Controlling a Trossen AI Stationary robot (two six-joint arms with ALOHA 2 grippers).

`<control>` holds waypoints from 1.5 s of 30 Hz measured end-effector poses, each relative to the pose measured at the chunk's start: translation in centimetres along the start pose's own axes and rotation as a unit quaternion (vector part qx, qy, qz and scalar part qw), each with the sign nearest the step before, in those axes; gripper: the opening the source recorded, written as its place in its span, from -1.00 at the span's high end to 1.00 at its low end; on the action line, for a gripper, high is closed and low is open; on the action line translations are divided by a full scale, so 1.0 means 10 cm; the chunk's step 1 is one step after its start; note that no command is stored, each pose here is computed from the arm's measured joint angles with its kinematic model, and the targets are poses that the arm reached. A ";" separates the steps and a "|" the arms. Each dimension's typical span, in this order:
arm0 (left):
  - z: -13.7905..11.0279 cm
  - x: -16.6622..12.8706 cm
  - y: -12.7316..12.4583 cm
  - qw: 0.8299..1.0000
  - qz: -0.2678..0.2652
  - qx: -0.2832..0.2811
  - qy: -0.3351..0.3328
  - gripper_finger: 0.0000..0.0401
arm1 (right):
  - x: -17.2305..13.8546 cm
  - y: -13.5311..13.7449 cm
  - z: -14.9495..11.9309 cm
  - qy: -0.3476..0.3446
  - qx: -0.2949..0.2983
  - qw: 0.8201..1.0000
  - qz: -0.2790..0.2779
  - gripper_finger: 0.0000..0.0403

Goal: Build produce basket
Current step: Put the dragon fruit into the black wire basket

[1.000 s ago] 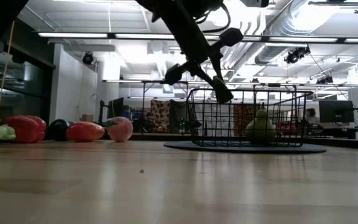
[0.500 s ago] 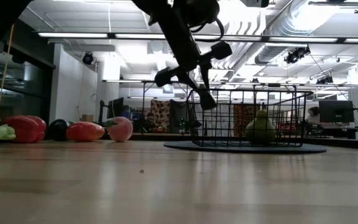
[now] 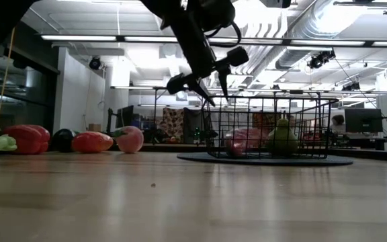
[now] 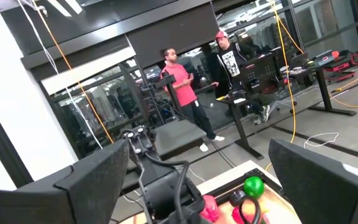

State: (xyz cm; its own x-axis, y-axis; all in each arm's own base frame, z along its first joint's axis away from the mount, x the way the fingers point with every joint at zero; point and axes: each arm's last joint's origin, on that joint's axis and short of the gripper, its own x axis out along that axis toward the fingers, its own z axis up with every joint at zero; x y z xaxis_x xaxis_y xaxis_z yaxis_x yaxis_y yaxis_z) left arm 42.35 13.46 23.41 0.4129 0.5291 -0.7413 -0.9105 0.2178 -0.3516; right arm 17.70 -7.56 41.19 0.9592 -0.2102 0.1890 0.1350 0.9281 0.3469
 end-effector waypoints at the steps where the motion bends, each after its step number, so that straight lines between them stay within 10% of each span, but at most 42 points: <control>1: 0.01 0.00 0.01 1.000 0.001 -0.001 0.000 0.23 | 0.00 0.00 0.00 0.000 0.000 1.000 0.000 -0.88; 11: 0.47 -0.25 0.13 0.998 -0.055 0.017 0.008 0.02 | 0.00 0.01 0.02 -0.009 0.006 1.000 0.004 -0.88; 21: 1.05 -1.59 0.33 0.957 -0.166 0.192 -0.137 0.05 | 0.00 0.00 -0.01 0.005 0.000 1.000 -0.002 -0.88; 29: 0.72 -2.24 0.82 0.910 -0.211 0.271 -0.234 0.06 | 0.00 -0.02 -0.08 0.047 0.000 0.999 0.008 -0.88; 36: 0.34 -2.32 1.34 0.850 -0.357 0.263 -0.286 0.07 | -0.01 -0.02 -0.09 0.053 -0.049 0.997 0.017 -0.88; 45: 0.21 -2.50 1.69 0.827 -0.360 0.272 -0.335 0.07 | -0.01 -0.03 -0.13 0.072 -0.070 0.995 0.012 -0.88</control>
State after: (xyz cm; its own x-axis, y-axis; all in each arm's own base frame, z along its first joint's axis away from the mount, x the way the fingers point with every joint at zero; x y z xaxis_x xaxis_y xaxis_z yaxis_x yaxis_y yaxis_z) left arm 16.61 5.69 37.21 0.9129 0.3968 0.0958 -0.3852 0.9150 -0.1195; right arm 17.88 -7.43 39.91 0.9869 -0.1501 0.0585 0.1348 0.9684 0.2098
